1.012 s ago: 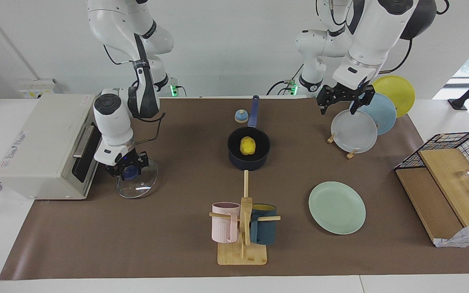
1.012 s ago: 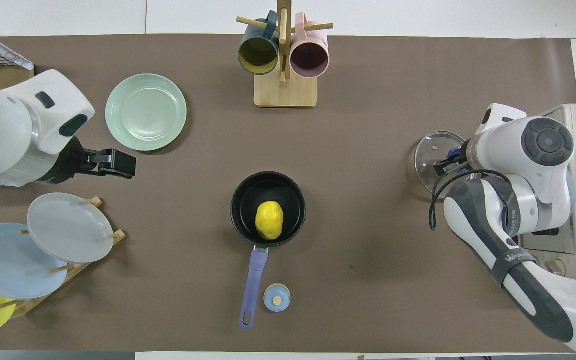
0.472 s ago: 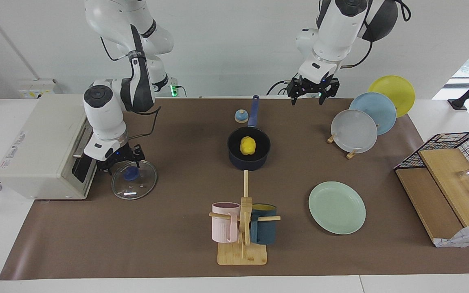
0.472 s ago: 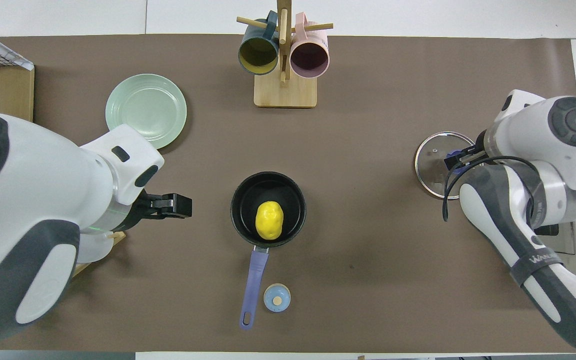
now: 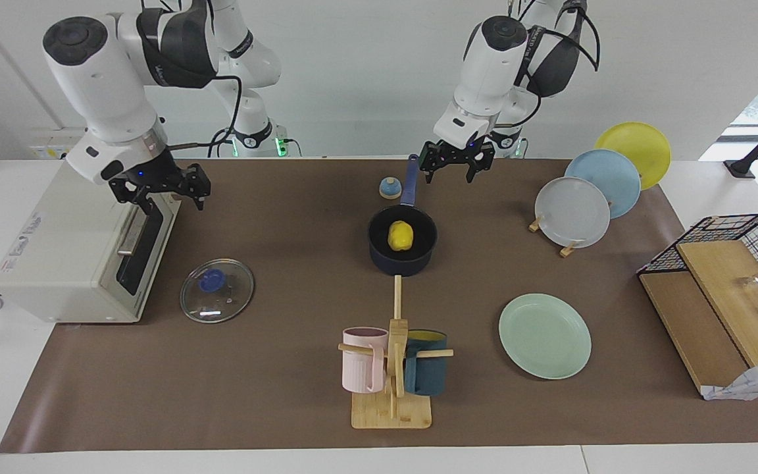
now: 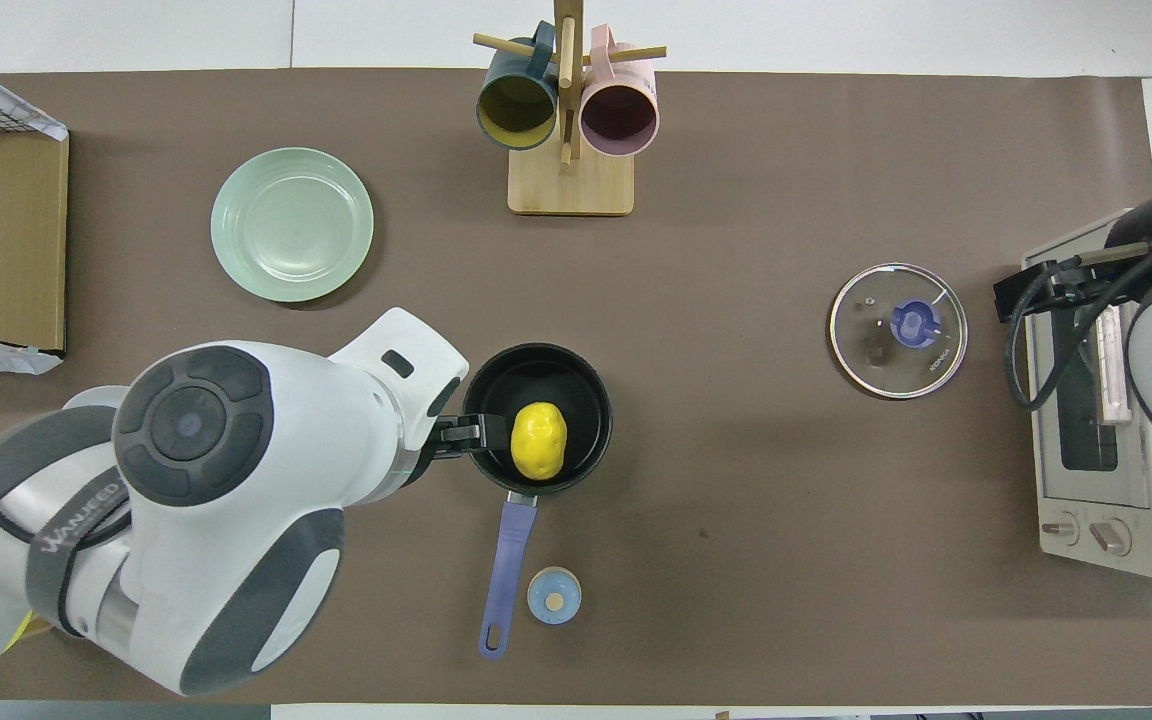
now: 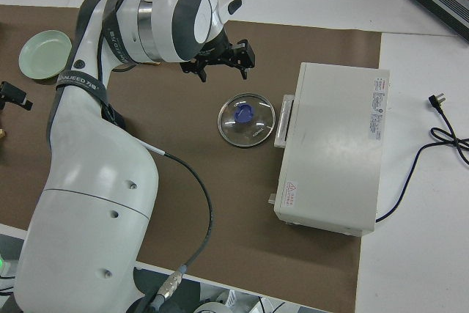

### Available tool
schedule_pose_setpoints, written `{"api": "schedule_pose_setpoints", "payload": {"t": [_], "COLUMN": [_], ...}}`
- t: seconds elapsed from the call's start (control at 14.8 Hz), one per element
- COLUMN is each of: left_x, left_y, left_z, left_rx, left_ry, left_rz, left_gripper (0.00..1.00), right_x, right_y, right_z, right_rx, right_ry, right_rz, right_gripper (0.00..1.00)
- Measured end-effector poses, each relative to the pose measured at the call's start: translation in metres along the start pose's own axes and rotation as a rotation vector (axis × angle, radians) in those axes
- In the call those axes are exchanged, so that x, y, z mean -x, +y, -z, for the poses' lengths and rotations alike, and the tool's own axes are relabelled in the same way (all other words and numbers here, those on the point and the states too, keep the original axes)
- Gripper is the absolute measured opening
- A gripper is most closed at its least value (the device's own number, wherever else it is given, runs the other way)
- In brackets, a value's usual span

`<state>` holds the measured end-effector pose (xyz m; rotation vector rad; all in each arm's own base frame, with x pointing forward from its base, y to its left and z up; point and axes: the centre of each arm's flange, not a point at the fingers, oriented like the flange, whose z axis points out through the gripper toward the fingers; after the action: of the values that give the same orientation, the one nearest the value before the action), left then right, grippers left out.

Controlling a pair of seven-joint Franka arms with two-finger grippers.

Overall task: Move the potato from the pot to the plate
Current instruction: 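Lower the left gripper into the pot and grasp the yellow potato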

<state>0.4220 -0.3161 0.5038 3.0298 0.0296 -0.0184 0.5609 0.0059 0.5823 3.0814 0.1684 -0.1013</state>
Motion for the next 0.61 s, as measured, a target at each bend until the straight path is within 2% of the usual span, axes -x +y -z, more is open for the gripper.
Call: {"api": "schedule_pose_setpoints", "payload": {"t": [0.27, 0.61], "left_x": [0.000, -0.008], "left_y": [0.042, 0.054], "left_z": [-0.063, -0.114], "left_rx": [-0.002, -0.016], "left_ry": [-0.001, -0.012], "left_rz": [-0.010, -0.016], "left_gripper": [1.00, 1.00], "right_x": [0.019, 0.018], "right_y": [0.000, 0.013], "right_z": [0.012, 0.004], "right_rx": [-0.003, -0.006], "right_ry": [-0.033, -0.056], "right_rz": [-0.031, -0.058], "right_gripper": [1.00, 1.00]}}
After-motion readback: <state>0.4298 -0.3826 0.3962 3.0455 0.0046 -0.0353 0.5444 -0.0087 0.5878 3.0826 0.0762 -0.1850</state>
